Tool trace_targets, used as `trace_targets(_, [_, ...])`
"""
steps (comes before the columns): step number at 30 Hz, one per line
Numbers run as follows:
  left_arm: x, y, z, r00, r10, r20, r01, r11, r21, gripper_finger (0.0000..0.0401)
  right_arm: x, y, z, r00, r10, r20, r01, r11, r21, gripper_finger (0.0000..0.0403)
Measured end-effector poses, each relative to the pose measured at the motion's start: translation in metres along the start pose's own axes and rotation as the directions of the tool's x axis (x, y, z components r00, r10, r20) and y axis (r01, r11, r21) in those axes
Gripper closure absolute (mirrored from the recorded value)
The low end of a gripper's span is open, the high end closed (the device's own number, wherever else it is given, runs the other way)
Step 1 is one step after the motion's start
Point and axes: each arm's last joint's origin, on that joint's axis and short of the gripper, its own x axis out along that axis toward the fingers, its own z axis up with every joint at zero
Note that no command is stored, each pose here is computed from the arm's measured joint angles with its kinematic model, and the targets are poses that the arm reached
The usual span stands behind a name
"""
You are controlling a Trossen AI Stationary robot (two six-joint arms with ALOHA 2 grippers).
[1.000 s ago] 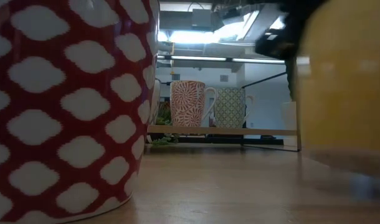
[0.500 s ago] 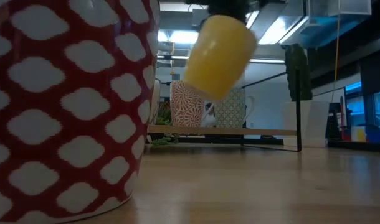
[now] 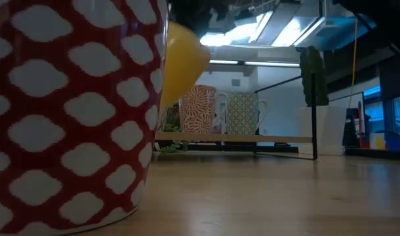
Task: Place coffee mugs
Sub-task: Put the yellow mug on the shelf
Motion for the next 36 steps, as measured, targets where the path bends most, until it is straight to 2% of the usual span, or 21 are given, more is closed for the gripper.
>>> trace_targets(13, [0.000,0.000,0.000,1.000,0.001,0.001,-0.001,1.000,-0.001,0.0289,0.036,-0.005,-0.004,0.998,0.023,-0.059,-0.022,1.000,0.011,0.0403])
trace_targets(21, [0.000,0.000,0.000,1.000,0.012,0.006,-0.012,1.000,-0.001,0.0289,0.037,-0.006,-0.003,0.998,0.020,-0.057,-0.019,1.000,0.015,0.0402])
trace_targets(36, [0.000,0.000,0.000,1.000,0.017,0.008,-0.017,1.000,0.000,0.0289,0.036,-0.006,0.000,0.999,0.023,-0.029,-0.022,1.000,0.020,0.0374])
